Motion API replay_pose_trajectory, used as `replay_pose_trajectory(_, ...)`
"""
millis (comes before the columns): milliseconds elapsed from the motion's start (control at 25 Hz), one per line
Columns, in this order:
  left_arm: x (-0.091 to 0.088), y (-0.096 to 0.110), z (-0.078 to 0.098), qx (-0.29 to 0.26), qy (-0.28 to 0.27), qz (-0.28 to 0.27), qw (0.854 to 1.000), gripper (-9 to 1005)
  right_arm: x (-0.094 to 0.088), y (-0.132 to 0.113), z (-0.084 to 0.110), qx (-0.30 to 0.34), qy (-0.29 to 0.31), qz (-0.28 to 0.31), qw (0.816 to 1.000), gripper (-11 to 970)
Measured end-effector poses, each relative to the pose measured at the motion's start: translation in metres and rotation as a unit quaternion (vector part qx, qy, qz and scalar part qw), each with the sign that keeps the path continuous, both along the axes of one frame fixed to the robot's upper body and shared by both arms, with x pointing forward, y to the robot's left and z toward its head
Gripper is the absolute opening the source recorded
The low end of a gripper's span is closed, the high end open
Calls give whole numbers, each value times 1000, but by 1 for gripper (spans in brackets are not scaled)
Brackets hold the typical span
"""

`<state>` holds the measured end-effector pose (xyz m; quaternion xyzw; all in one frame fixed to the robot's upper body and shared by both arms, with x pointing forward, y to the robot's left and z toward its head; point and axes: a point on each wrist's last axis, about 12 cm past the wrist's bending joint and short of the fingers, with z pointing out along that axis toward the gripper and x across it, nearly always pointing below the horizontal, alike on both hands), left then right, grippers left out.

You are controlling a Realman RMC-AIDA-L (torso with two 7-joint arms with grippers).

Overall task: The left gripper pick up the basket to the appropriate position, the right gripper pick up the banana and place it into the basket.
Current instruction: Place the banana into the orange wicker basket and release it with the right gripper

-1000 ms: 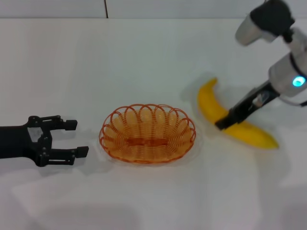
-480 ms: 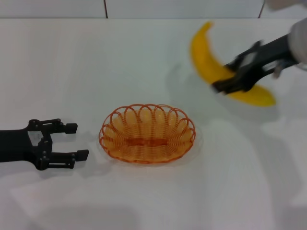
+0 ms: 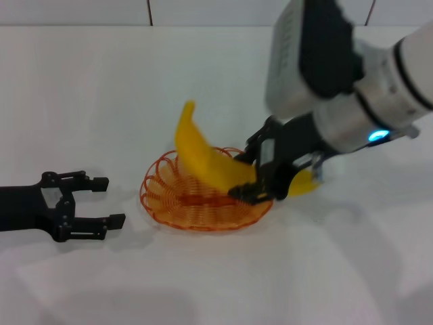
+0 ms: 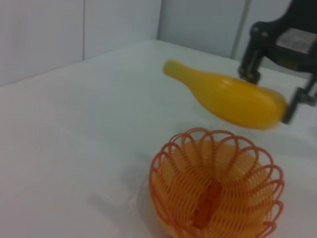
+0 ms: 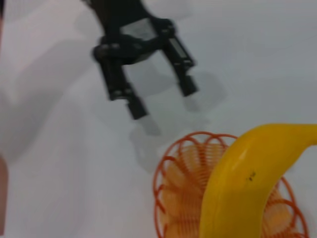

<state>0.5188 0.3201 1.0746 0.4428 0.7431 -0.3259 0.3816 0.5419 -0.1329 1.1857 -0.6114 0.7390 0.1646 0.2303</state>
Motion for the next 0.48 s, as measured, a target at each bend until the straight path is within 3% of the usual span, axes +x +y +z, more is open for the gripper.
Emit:
replay_pose_trajectory(200,3,-3,-3,-2,3,1,1000,848,-5,14,-9,-6,-11,30,999,486)
replay_pose_trajectory(480,3,-4,-3,-1,2,0,1000,848,-3,20,-8,13,-29,38,999,485)
